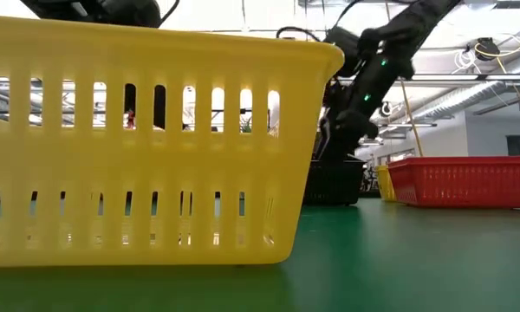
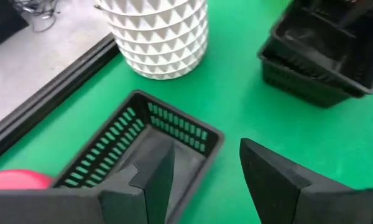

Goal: Stack baskets by color
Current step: Stack the bottom black bin on top of the middle black bin, then stack the black bin on top of the stacked black bins

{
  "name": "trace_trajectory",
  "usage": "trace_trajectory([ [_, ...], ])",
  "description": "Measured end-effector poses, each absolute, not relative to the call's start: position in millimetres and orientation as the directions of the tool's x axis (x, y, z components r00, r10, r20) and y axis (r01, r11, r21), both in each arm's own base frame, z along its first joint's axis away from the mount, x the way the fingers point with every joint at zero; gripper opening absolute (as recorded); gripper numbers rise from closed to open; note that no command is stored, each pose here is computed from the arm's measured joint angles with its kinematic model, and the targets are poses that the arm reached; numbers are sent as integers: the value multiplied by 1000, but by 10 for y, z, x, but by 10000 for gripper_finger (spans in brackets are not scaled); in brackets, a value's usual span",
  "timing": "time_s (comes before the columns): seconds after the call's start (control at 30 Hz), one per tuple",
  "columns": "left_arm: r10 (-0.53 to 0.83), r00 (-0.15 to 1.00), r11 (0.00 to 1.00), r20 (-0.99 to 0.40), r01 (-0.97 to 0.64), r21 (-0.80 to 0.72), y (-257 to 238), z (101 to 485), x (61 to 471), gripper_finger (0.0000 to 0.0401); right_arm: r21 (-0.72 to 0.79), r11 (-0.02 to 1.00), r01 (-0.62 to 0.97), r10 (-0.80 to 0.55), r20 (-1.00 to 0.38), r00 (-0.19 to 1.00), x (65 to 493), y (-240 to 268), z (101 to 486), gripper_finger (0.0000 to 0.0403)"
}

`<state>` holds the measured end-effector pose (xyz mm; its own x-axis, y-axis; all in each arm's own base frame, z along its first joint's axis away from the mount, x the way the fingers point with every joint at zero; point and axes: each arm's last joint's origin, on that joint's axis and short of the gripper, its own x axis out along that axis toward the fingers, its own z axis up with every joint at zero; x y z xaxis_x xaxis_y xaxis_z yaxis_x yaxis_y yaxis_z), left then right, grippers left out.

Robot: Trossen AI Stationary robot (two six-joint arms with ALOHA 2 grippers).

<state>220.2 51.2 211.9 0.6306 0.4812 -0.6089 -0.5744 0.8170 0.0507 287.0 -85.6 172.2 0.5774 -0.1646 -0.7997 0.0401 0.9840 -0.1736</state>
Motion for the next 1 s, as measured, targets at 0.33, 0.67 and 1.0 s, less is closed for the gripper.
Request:
trace_trajectory([
  [0.33, 483, 615, 814, -624, -578, 60, 657, 2106, 2171, 186, -151, 988, 33, -147, -852, 503, 3025, -912, 1384, 164],
  [0.67, 321, 548, 880, -772, -474, 30, 692, 1933, 2097, 186, -195, 977, 88, -202, -702, 683, 2973, -895, 2110, 164],
  [1.0, 361, 328, 853, -873, -495, 167, 726, 1692, 2037, 186, -195, 975, 104, -201, -587, 784, 2840, -747, 2514, 164],
])
